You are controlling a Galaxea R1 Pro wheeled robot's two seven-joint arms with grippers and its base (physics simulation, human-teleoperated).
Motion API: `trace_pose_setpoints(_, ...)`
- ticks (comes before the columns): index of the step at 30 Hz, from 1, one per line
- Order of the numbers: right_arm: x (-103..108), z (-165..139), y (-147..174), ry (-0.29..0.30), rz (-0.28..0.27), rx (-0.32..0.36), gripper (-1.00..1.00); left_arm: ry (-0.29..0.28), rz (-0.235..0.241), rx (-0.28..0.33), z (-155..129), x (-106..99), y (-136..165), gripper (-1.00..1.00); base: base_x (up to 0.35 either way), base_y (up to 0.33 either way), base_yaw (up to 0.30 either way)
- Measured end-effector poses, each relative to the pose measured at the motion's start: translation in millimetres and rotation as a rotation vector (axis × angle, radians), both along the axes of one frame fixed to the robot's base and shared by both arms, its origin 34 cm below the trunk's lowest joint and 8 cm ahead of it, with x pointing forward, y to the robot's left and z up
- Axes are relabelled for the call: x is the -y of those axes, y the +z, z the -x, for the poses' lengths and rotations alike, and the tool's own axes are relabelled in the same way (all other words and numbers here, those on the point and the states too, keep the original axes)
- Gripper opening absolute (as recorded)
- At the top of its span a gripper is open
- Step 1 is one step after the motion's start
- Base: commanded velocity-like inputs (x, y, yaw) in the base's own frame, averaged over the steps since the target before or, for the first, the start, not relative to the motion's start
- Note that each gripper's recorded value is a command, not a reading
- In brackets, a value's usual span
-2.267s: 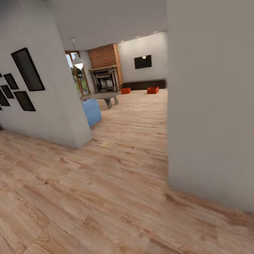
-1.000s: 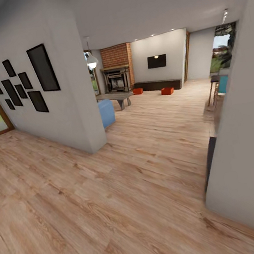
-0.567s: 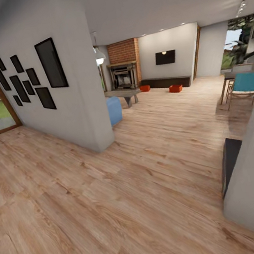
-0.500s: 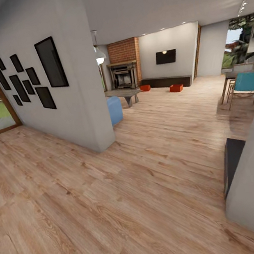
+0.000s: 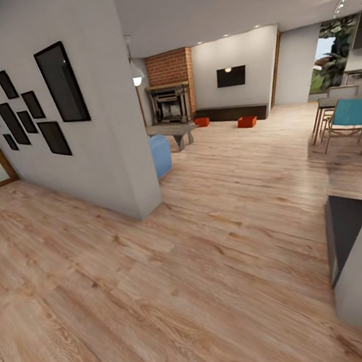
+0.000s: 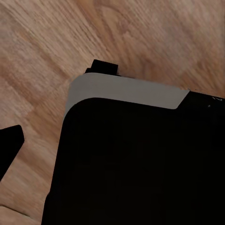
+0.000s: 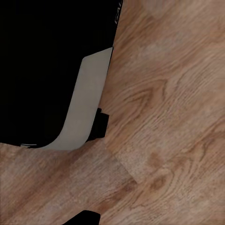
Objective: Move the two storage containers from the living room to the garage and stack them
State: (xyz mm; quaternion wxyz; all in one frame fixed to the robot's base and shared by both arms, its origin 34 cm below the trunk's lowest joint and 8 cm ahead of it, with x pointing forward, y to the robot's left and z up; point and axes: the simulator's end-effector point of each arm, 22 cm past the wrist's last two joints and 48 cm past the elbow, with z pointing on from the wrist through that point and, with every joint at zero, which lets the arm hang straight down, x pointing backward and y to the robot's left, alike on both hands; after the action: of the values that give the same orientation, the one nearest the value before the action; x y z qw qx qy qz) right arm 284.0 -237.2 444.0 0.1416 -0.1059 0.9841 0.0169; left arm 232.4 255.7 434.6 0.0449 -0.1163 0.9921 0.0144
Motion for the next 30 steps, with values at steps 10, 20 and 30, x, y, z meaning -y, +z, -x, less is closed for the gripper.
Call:
trace_pose_setpoints(10,0,5,-2,0.000,0.000,-0.014,1.00,0.000,0.000,-0.014,5,0,-1,1.00,0.273,0.203,-0.170)
trace_pose_setpoints(20,0,10,-4,0.000,0.000,-0.025,1.00,0.000,0.000,-0.025,10,0,-2,1.00,0.257,0.186,-0.213)
trace_pose_setpoints(30,0,11,-4,-0.001,0.000,-0.028,1.00,0.000,0.000,-0.028,11,0,-2,1.00,0.251,0.181,-0.272)
